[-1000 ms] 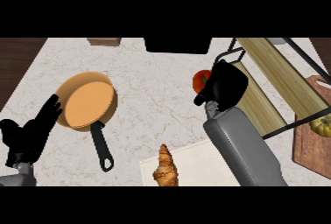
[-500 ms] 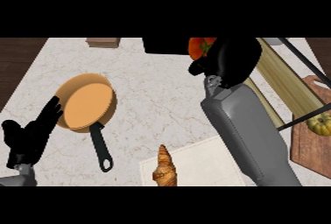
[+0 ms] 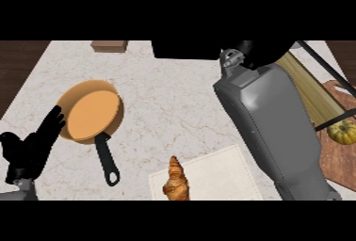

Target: Pick the tomato from the placemat and place it in the tiered shelf

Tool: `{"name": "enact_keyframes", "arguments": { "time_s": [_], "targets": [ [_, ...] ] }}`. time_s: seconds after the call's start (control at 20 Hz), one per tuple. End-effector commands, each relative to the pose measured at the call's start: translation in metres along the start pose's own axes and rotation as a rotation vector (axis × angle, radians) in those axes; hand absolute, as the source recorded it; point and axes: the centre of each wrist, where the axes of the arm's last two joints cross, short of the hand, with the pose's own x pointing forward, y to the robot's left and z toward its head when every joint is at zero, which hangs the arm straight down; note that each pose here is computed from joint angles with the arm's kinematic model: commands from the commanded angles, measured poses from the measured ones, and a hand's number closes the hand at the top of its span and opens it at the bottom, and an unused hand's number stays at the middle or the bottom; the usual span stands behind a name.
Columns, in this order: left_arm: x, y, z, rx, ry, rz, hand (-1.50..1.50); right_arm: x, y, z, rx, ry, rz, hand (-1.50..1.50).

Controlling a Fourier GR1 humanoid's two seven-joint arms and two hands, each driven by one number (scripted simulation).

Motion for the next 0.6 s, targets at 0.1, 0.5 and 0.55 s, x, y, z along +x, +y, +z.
{"name": "enact_keyframes", "arguments": {
  "time_s": [0.1,0.5,0.55],
  "targets": [
    [-0.001,0.000,0.003,0.032,0.015,0.005,0.00,0.032,-0.022,-0.009,-0.100,0.253,0.201,1.50],
    [-0.003,0.009,-0.001,0.017,0.011,0.002,0.00,0.046,-0.034,-0.026,-0.116,0.314,0.258,1.50],
    [0.006,0.011,0.000,0.007,0.006,-0.008,0.00,0.055,-0.046,-0.029,-0.111,0.319,0.251,1.50]
  ]
}}
